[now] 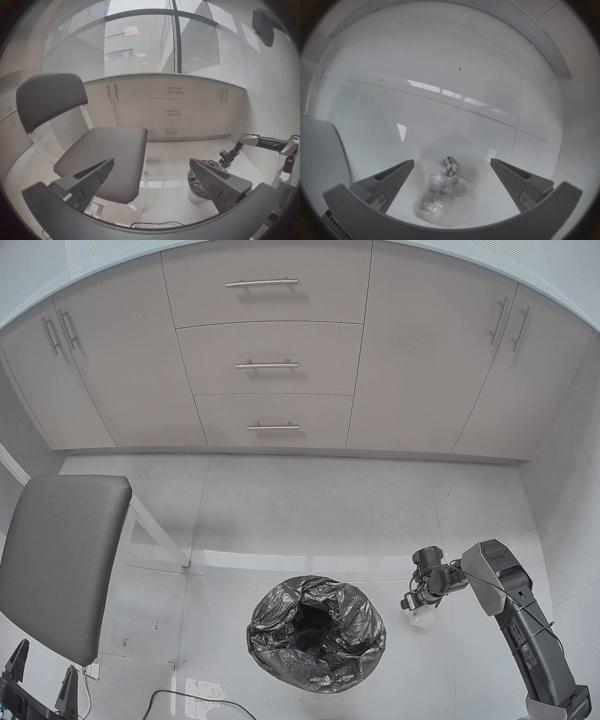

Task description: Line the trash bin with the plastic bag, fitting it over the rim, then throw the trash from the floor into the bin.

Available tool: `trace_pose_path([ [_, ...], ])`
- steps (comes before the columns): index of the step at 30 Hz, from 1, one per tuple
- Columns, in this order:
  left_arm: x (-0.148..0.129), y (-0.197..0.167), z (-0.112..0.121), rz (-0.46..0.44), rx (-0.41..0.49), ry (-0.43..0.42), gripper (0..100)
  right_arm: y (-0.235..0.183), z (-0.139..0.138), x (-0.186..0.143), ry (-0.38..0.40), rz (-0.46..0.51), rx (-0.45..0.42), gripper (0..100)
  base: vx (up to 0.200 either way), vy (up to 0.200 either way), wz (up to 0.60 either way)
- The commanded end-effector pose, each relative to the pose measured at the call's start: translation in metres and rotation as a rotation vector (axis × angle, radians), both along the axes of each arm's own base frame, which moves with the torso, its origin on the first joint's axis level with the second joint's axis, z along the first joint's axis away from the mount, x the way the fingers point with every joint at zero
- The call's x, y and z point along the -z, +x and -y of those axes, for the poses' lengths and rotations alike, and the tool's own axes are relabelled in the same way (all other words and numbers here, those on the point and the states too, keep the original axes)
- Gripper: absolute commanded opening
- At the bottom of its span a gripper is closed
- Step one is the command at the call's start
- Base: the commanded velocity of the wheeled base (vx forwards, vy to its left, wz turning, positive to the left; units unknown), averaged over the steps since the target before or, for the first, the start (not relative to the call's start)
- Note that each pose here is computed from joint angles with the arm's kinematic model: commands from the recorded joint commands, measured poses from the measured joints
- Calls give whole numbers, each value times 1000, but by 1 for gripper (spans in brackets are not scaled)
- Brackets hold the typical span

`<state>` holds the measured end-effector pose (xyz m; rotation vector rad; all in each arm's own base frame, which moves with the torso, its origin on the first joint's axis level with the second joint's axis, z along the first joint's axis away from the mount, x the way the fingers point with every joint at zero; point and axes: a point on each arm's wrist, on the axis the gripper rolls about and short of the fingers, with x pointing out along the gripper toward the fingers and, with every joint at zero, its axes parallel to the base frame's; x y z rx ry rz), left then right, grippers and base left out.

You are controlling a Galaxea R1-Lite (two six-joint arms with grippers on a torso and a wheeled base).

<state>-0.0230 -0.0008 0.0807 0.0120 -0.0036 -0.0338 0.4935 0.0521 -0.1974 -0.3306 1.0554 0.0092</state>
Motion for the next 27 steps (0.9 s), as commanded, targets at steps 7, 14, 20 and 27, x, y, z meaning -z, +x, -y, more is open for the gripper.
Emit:
trace_pose_path([
  [7, 5, 0, 0, -5, 0, 0, 100, 0, 1, 1, -24, -9, -40, 100, 0, 0, 0],
  [14, 5, 0, 0, -5, 0, 0, 100, -3, 1, 2, -31, -39, -55, 100, 0, 0, 0],
  [20, 5, 0, 0, -5, 0, 0, 100, -3, 0, 2, -18, -46, -63, 100, 0, 0, 0],
  [27, 5, 0, 0, -5, 0, 0, 100, -6, 0, 4, -21, -74, -68, 100, 0, 0, 0],
])
